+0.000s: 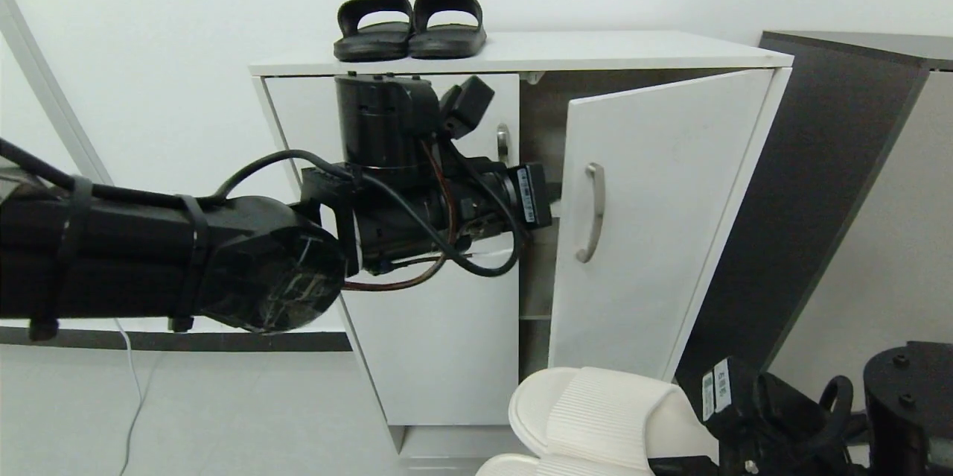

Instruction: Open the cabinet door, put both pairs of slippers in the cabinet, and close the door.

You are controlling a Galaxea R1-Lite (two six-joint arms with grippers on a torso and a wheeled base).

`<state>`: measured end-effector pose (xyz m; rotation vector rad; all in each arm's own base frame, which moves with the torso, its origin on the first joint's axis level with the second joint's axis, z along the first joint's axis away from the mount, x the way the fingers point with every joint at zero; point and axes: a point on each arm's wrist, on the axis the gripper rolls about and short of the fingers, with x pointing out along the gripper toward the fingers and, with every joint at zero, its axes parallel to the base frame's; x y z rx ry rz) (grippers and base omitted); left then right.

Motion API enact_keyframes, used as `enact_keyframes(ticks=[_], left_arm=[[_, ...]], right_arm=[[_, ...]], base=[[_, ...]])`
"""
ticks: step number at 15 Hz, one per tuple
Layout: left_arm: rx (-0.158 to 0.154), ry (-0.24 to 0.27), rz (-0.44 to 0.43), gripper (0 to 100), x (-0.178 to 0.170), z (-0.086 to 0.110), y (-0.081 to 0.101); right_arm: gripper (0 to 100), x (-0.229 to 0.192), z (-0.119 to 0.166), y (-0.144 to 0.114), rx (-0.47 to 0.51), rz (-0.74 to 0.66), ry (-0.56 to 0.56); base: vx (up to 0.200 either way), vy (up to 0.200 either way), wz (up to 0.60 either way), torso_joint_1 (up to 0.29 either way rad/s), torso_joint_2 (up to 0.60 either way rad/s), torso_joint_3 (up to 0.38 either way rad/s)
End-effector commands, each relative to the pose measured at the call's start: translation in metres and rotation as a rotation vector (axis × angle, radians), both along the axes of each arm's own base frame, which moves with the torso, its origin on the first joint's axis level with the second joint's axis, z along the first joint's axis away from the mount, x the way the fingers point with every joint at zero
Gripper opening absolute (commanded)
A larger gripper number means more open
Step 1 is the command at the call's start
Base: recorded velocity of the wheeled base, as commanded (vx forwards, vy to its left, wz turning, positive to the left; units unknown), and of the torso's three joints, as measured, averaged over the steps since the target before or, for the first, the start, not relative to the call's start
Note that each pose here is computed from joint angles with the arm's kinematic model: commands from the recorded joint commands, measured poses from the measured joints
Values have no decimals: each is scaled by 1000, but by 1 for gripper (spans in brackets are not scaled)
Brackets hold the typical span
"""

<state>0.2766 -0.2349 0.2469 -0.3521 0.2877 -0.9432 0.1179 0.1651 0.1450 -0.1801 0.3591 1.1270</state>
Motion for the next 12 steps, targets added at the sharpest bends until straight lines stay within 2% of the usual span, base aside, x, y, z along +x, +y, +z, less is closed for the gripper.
enact_keyframes(ticks=[1, 2, 3, 4, 8, 10, 12], left_arm=[[8, 7, -74, 0, -18, -6, -20], [-3, -8, -129, 0, -33, -6, -35], [-15, -23, -146, 0, -37, -4, -39], [-26, -34, -154, 0, -39, -3, -41], [-28, -39, -130, 0, -33, -4, -35], [-34, -48, -71, 0, -21, -4, -19], [-32, -63, 66, 0, -14, 1, 2]], right_arm=[[0, -6, 0, 0, 2, 22, -2], [0, -8, 1, -1, 9, 31, -7], [0, -10, 2, -1, 14, 37, -11], [0, -11, 3, -1, 15, 42, -11], [0, -12, 3, -1, 15, 46, -11], [0, -11, 2, 0, 14, 46, -10], [0, -7, 1, 3, 7, 29, -6]], base=[[-200, 0, 0, 2, -2, 2], [-200, 0, 0, 27, 2, -7], [-200, 0, 0, 2, -2, -2], [0, 0, 0, 0, 0, 0], [0, 0, 0, 0, 0, 0], [0, 0, 0, 0, 0, 0], [0, 0, 0, 0, 0, 0]])
